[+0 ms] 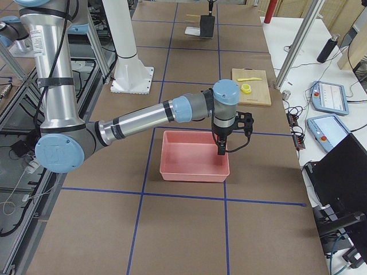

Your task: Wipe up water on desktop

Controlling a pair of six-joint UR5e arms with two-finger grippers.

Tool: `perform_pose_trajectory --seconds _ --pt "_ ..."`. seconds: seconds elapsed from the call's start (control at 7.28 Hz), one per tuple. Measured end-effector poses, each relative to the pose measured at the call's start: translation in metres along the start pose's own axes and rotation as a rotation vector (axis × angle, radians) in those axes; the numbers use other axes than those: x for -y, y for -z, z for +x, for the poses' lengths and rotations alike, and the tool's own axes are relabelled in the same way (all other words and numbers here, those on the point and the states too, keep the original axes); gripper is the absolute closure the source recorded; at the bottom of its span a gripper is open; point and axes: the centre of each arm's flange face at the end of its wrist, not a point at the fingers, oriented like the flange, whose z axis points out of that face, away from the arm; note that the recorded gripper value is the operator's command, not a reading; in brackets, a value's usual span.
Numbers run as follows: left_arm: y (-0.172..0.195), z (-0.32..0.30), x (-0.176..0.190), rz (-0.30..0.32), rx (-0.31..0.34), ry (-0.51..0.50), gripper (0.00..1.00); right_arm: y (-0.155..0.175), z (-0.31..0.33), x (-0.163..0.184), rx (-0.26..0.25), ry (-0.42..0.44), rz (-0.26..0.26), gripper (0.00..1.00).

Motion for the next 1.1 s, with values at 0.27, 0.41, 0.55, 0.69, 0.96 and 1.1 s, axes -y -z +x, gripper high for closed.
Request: perform_pose_trajectory --seconds 0.27,0.41,0.55,0.69,0.96,1.1 --pt "0.001 0.003 0.001 0.002 -0.002 -0.006 1.00 0.000 0.000 0.000 0.000 0.000 0.000 0.00" --pt "0.002 0.007 0.002 0.003 -0.006 -0.010 1.00 0.000 0.000 0.001 0.000 0.000 0.000 0.00" --pt "0.004 0.010 0.003 0.004 -0.009 -0.014 1.00 0.000 0.000 0.001 0.000 0.001 0.001 0.00" --pt "0.006 0.013 0.004 0.006 -0.013 -0.018 1.00 0.000 -0.001 0.001 0.001 0.003 0.002 0.00" --pt "0.022 0.017 0.006 0.016 -0.048 -0.011 1.00 0.001 -0.002 0.001 0.005 0.009 0.007 0.00" --pt "0.039 0.021 0.012 0.024 -0.082 0.009 1.00 0.002 -0.003 0.002 0.005 0.011 0.008 0.00"
